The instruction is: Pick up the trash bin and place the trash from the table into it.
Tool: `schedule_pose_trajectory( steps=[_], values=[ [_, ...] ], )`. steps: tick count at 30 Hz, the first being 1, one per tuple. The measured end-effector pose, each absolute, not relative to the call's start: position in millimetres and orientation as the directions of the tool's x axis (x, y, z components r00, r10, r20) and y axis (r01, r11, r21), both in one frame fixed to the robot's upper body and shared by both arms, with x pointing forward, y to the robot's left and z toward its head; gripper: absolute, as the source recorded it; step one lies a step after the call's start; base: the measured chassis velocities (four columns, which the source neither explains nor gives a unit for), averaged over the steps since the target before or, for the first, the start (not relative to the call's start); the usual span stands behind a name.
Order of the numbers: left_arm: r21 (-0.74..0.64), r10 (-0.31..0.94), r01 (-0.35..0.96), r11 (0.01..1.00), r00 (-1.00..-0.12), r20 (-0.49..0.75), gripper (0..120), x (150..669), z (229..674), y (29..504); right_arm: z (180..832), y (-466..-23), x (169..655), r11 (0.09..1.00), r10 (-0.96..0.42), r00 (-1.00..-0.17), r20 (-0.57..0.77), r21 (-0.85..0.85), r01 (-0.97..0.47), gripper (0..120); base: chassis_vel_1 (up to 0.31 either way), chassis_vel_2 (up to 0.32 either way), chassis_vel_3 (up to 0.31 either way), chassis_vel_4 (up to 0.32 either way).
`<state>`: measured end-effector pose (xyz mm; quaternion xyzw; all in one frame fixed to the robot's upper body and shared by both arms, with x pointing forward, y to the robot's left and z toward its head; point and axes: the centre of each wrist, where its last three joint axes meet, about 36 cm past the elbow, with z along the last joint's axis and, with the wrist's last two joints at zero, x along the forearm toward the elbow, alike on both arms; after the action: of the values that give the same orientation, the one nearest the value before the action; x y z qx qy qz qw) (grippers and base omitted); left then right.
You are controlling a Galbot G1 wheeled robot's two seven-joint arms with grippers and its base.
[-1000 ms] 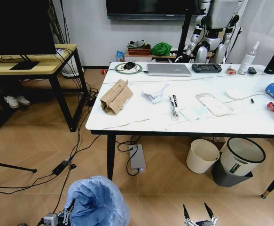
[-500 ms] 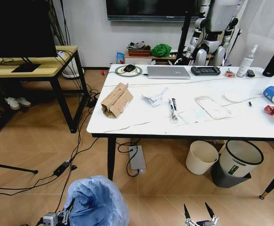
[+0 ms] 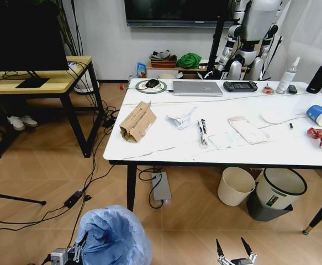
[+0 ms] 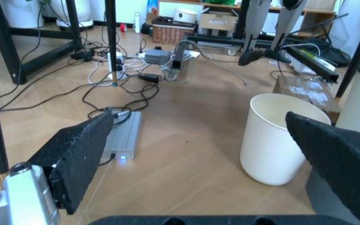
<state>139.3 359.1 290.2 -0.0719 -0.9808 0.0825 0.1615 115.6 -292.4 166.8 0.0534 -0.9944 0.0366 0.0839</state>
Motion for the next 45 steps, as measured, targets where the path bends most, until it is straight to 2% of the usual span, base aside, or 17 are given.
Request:
schedule_pose_trajectory(
  steps=[11,26,45],
  values=[
    [-0.202,0.209,0.150,0.968,-0.927,0.312,0,155,282,354,173,-310,101,0.992,-0.059,-0.982,0.179,-0.102,-0.078,100,0.000,0.000,0.000,0.000],
    [-0.170,0.153,0.103,0.980,-0.936,0.316,0,137,292,371,165,-288,129,0.989,-0.123,-0.978,0.170,-0.065,-0.136,100,0.000,0.000,0.000,0.000],
    [-0.183,0.165,0.112,0.977,-0.938,0.306,0,139,293,361,165,-291,123,0.991,-0.109,-0.980,0.168,-0.065,-0.121,100,0.000,0.000,0.000,0.000]
  ],
)
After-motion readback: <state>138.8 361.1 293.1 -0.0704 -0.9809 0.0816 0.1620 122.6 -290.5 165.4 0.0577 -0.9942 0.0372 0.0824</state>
